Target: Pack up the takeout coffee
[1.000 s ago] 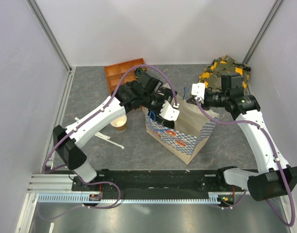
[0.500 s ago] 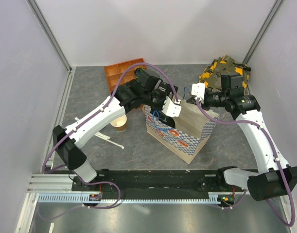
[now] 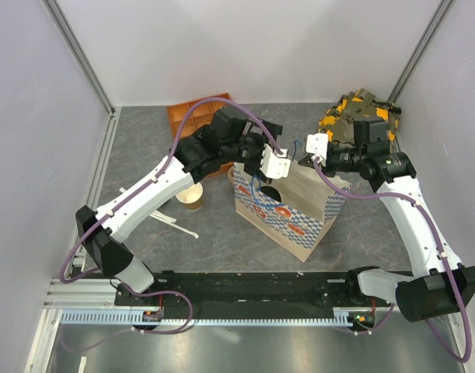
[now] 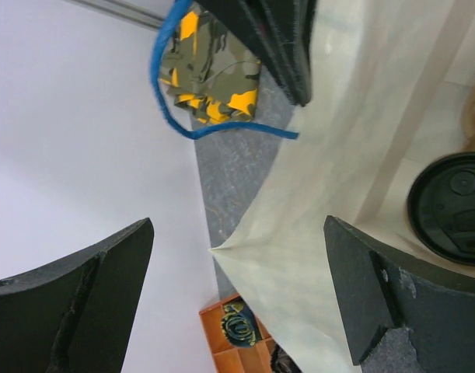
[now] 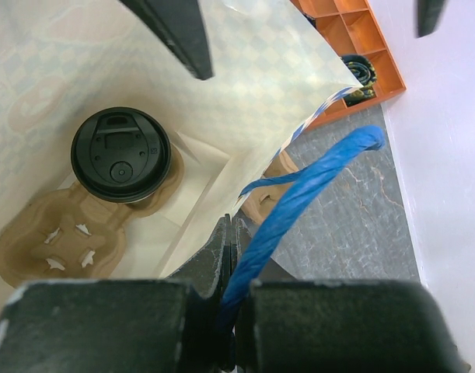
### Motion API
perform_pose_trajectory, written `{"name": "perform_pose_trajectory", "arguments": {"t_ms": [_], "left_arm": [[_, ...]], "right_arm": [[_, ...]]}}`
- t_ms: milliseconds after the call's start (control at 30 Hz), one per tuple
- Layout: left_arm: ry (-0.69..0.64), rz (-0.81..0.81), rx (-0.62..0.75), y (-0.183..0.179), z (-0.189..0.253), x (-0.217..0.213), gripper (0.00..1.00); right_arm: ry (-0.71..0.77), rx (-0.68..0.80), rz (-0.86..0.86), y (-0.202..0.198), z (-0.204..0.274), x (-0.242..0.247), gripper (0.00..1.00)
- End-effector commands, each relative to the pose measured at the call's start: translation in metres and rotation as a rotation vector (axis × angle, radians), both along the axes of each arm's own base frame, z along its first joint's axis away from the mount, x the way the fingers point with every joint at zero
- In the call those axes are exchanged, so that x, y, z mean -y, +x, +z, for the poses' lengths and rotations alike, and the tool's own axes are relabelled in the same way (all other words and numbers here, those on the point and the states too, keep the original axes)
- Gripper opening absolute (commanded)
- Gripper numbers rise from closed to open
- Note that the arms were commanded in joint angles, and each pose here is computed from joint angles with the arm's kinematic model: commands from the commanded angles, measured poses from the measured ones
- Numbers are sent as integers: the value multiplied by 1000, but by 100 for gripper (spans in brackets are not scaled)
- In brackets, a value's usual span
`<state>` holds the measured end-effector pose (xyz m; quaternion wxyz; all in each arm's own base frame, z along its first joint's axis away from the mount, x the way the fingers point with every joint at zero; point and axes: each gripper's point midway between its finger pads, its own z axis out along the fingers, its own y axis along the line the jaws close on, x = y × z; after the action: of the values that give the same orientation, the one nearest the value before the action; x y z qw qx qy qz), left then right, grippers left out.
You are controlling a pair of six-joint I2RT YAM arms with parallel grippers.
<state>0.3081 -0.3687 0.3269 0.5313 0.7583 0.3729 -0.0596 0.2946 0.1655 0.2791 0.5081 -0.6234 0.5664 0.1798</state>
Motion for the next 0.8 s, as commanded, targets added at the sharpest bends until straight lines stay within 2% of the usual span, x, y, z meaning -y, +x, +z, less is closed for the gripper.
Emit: {"name": "perform_pose_trajectory", "arguments": {"t_ms": [0,100,233,433,600,767], "left_arm": [[-100,87,60,14,33,-5,98],[-129,131,75,21,41,-7,98],[-178,203,101,34,55,-11,99],[-208,273,120,46,67,-20,100],[-226,259,125,38,76,-23,100],[-225,298,122,41,77,-30,100]], "right_arm": [[31,55,55,-2,10,-7,1],[30,53,51,-2,9,-6,3],[33,47,48,-2,9,-6,12],[41,36,30,-1,11,-6,22],[48,35,24,-1,12,-6,32],[60,14,-9,3,15,-5,36]]}}
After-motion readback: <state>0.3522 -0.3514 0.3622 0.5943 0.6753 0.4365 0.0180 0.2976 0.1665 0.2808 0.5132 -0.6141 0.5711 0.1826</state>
